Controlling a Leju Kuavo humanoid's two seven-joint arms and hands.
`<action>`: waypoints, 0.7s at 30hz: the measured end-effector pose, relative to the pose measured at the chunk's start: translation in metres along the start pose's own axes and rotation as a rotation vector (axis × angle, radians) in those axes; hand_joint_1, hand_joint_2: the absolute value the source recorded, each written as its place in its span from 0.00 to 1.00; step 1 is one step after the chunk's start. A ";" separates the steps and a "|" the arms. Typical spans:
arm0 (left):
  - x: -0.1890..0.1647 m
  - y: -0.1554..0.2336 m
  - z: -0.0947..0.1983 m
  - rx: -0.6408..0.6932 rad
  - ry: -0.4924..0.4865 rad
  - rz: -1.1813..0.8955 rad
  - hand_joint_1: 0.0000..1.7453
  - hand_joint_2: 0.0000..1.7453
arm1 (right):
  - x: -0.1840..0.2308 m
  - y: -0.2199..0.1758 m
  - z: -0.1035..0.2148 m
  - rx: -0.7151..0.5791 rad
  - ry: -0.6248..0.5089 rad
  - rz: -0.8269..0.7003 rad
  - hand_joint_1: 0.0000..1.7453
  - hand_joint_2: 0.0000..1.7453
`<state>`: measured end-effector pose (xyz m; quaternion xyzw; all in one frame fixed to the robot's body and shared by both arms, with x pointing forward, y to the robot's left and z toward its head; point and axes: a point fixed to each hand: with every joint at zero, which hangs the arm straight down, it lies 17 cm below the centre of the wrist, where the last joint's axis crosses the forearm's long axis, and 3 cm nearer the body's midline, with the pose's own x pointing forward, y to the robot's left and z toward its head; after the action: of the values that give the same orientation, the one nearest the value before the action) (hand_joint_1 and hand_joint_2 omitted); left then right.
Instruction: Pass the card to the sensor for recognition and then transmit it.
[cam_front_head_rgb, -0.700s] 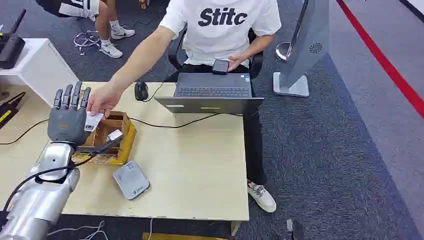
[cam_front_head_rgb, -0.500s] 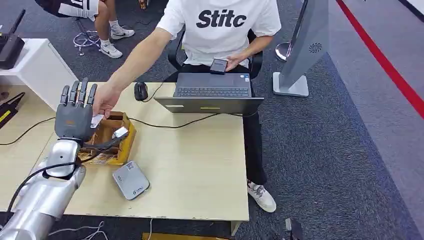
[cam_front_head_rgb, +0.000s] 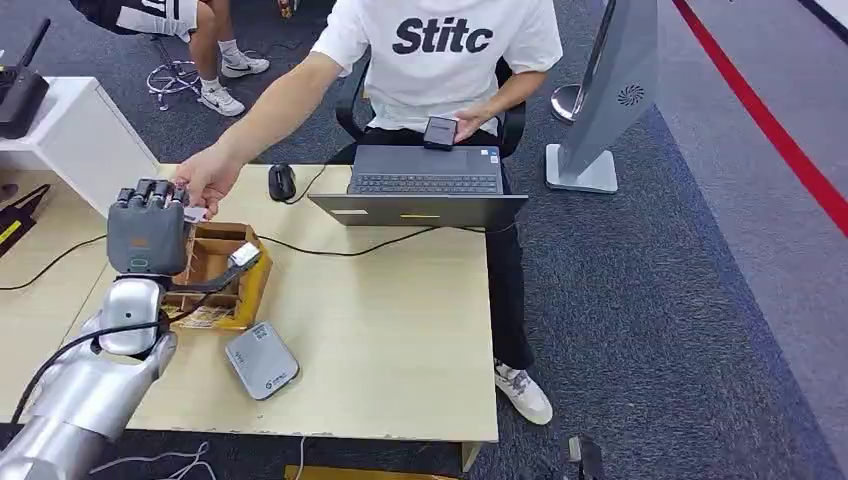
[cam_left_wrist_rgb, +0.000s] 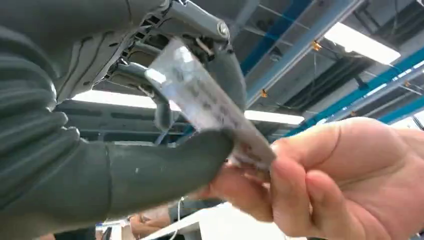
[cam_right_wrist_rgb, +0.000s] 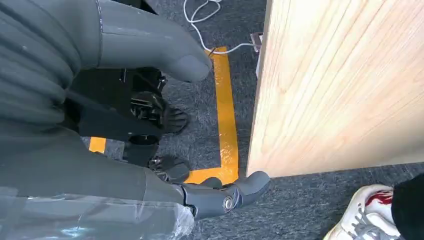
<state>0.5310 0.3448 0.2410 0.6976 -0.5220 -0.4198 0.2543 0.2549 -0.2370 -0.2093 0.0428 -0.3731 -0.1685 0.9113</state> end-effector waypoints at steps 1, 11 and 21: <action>0.000 0.004 -0.001 0.010 0.002 0.000 1.00 1.00 | 0.000 0.000 0.000 0.000 0.000 0.000 0.00 1.00; 0.000 0.020 -0.005 0.053 -0.008 -0.005 1.00 1.00 | -0.001 -0.001 0.000 -0.002 0.002 -0.005 0.00 1.00; 0.017 0.034 0.006 0.096 -0.063 0.026 1.00 1.00 | -0.002 -0.005 0.002 -0.018 -0.009 -0.034 0.00 1.00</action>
<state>0.5105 0.3179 0.2591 0.6884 -0.5584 -0.4127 0.2095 0.2507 -0.2410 -0.2101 0.0403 -0.3748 -0.1873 0.9071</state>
